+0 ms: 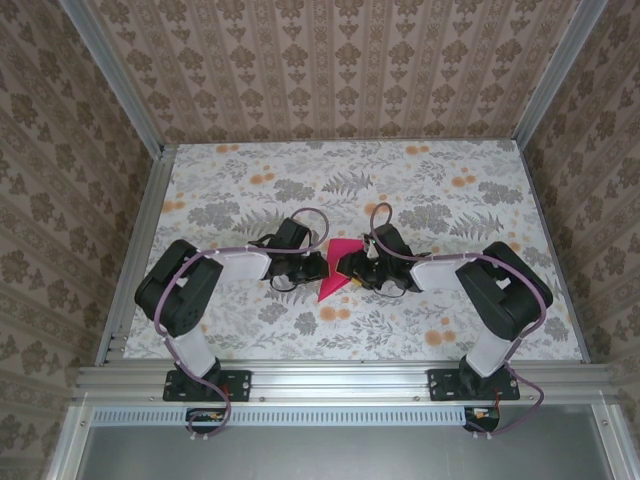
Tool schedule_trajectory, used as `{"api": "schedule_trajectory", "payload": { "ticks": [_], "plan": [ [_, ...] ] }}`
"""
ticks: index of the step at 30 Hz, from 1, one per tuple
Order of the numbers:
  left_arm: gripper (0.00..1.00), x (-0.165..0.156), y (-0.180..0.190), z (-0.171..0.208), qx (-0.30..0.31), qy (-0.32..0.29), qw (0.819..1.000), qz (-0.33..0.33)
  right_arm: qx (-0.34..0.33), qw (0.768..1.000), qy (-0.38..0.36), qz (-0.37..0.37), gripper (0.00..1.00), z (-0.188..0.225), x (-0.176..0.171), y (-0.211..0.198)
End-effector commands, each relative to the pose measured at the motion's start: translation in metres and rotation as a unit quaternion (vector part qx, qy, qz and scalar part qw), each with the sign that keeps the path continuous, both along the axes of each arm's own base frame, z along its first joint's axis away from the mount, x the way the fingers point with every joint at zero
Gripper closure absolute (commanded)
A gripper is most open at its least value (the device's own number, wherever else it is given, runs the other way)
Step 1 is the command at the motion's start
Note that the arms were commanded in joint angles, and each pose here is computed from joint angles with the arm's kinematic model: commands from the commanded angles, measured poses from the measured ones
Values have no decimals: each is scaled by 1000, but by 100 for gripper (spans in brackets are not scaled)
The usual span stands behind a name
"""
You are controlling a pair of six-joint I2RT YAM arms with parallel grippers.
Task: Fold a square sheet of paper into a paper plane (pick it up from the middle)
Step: Fourth fold the wing at the center of the table.
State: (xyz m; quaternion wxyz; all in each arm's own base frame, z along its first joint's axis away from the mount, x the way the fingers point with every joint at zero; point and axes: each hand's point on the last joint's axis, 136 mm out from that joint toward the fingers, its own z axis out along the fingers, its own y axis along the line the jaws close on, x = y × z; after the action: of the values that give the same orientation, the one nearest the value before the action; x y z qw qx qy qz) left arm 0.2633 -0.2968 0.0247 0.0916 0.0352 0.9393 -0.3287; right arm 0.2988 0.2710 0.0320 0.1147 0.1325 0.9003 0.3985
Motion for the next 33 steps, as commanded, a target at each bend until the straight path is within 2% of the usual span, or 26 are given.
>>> {"api": "schedule_trajectory", "payload": {
  "ticks": [1,9,18,23,28,33],
  "plan": [
    [83,0,5,10,-4,-10,1000,3,8,1000,2,10,59,-4,-2,6],
    [81,1,11,26,-5,-23,1000,10,9,1000,6,3,66,-7,4,9],
    [72,-5,28,40,5,-46,999,14,2,1000,8,-21,89,-1,7,3],
    [54,-10,39,46,18,-78,997,6,-44,997,6,-55,95,13,0,-18],
    [31,-16,37,55,29,-133,990,-27,-93,990,1,-102,95,31,-12,-39],
    [18,-21,20,68,22,-204,975,-80,-114,981,-11,-156,95,45,-14,-51]
  ]
}}
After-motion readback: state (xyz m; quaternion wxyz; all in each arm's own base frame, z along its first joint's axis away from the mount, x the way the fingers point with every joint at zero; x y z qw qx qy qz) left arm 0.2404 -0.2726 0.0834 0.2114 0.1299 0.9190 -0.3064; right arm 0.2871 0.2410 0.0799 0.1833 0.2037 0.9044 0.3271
